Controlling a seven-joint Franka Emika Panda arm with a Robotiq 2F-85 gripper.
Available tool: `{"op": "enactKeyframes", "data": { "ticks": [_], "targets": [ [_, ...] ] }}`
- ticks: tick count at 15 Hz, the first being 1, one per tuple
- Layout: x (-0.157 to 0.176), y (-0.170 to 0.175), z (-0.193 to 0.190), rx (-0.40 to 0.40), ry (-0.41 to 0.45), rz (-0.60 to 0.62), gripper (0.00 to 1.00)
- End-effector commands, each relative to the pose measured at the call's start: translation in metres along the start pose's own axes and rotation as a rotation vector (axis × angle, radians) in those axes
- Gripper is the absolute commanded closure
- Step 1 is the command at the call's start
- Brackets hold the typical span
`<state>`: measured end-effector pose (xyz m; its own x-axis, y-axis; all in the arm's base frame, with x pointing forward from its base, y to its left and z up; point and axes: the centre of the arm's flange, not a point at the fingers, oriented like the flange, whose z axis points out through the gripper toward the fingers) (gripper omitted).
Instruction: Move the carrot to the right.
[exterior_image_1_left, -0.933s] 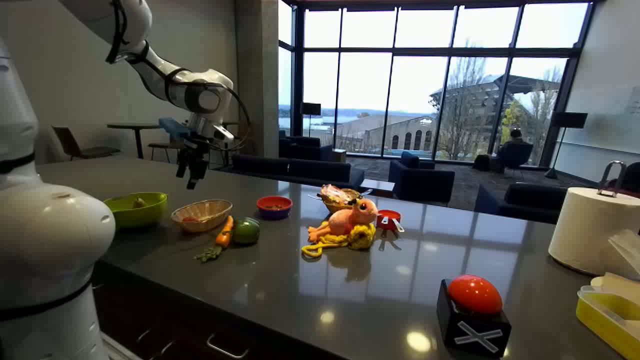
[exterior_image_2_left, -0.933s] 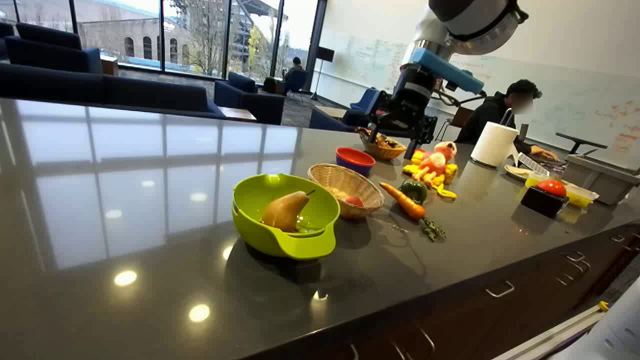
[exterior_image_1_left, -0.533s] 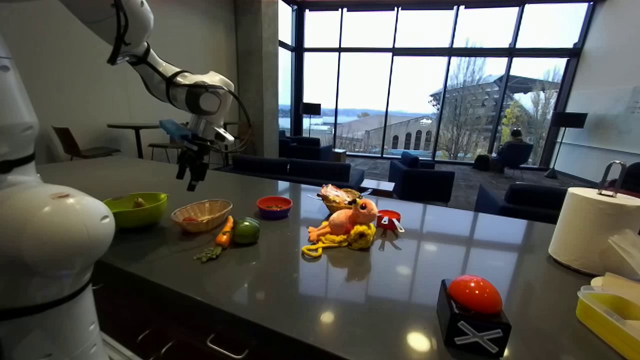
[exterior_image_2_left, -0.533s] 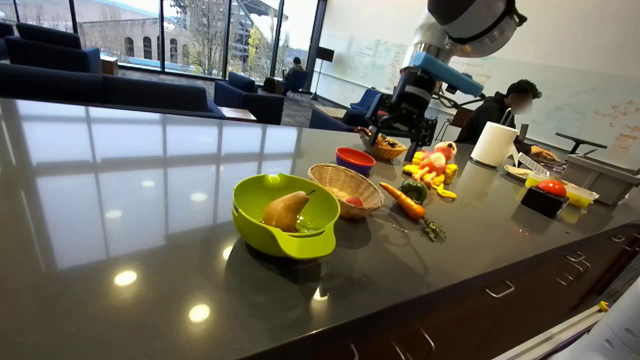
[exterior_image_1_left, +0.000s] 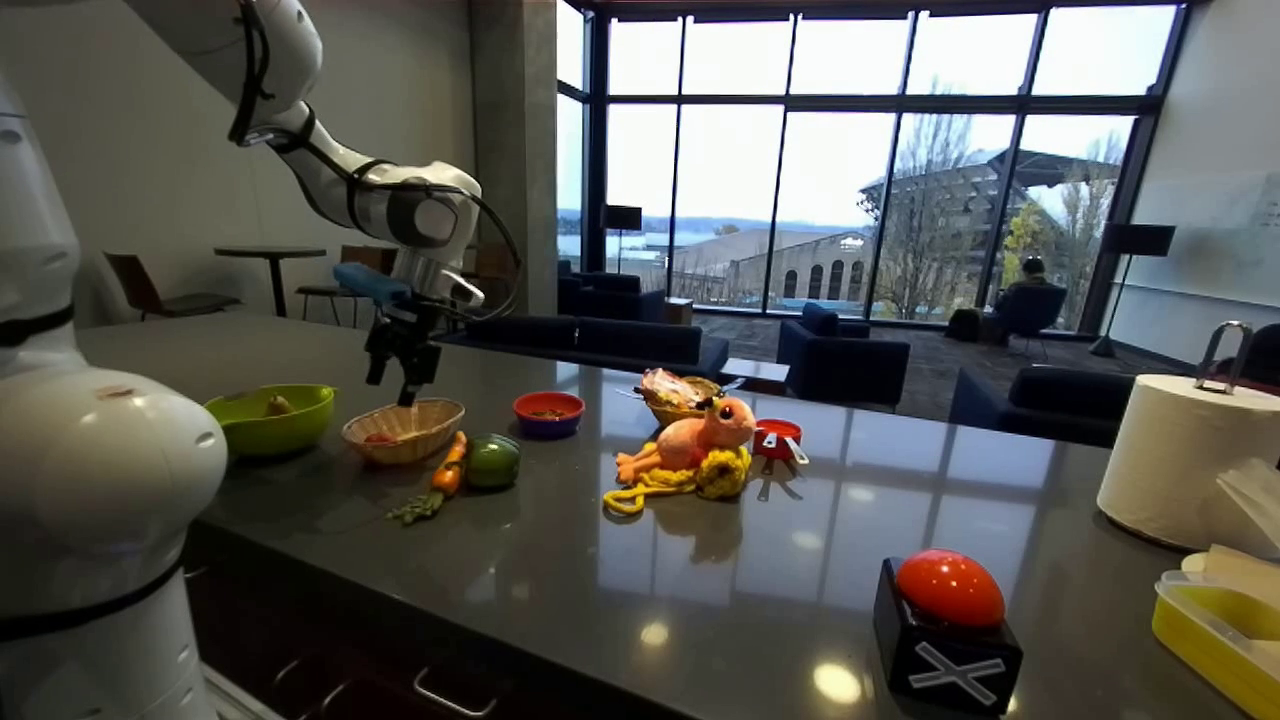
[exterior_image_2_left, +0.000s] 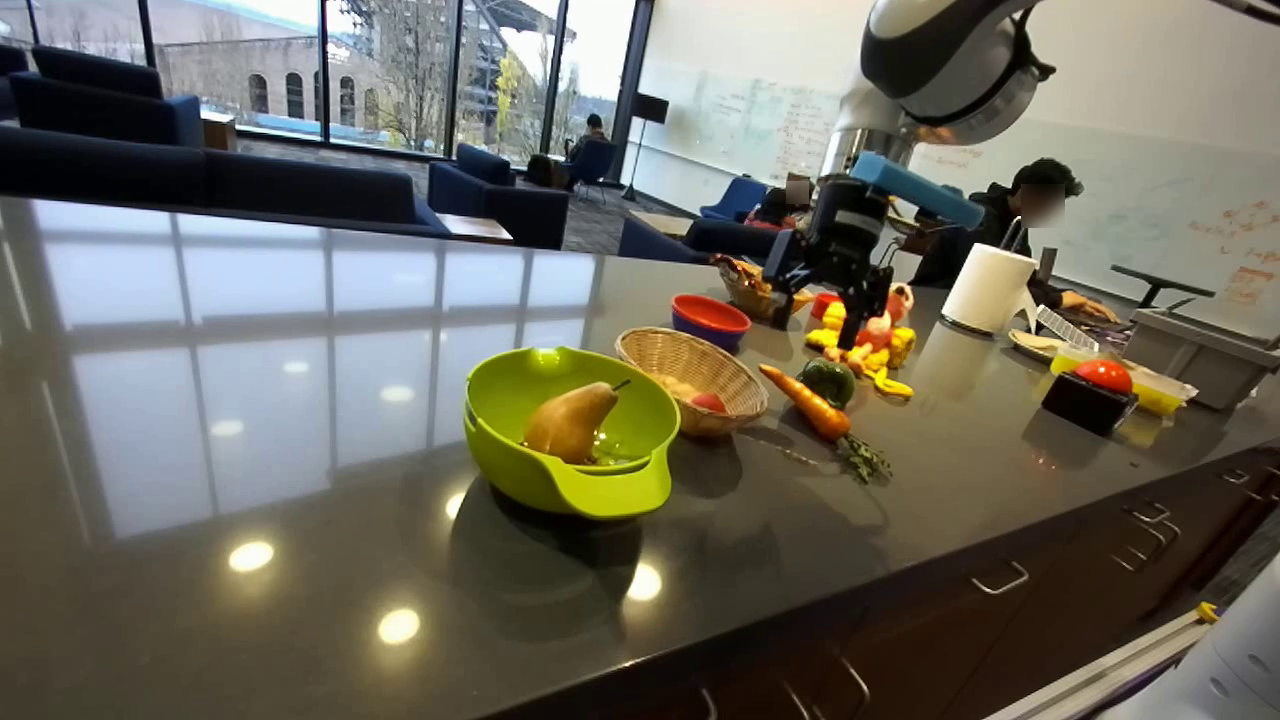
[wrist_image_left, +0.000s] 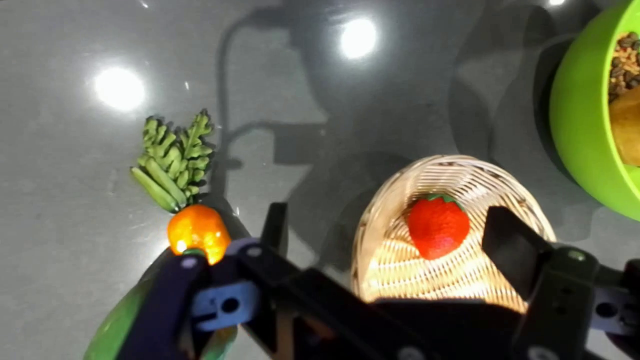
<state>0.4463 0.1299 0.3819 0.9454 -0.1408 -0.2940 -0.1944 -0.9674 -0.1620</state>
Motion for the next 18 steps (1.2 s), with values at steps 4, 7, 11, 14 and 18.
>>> {"op": "enactKeyframes", "data": {
  "ticks": [4, 7, 11, 14, 18],
  "targets": [
    [-0.015, 0.04, 0.019, -0.071, -0.009, -0.095, 0.0],
    [-0.024, 0.05, 0.031, -0.09, -0.032, -0.13, 0.0],
    [-0.028, 0.065, 0.043, -0.106, 0.004, -0.157, 0.0],
    [-0.023, 0.071, 0.051, -0.108, 0.064, -0.141, 0.0],
    [-0.017, 0.08, 0.069, -0.104, 0.142, -0.108, 0.0]
  ]
}}
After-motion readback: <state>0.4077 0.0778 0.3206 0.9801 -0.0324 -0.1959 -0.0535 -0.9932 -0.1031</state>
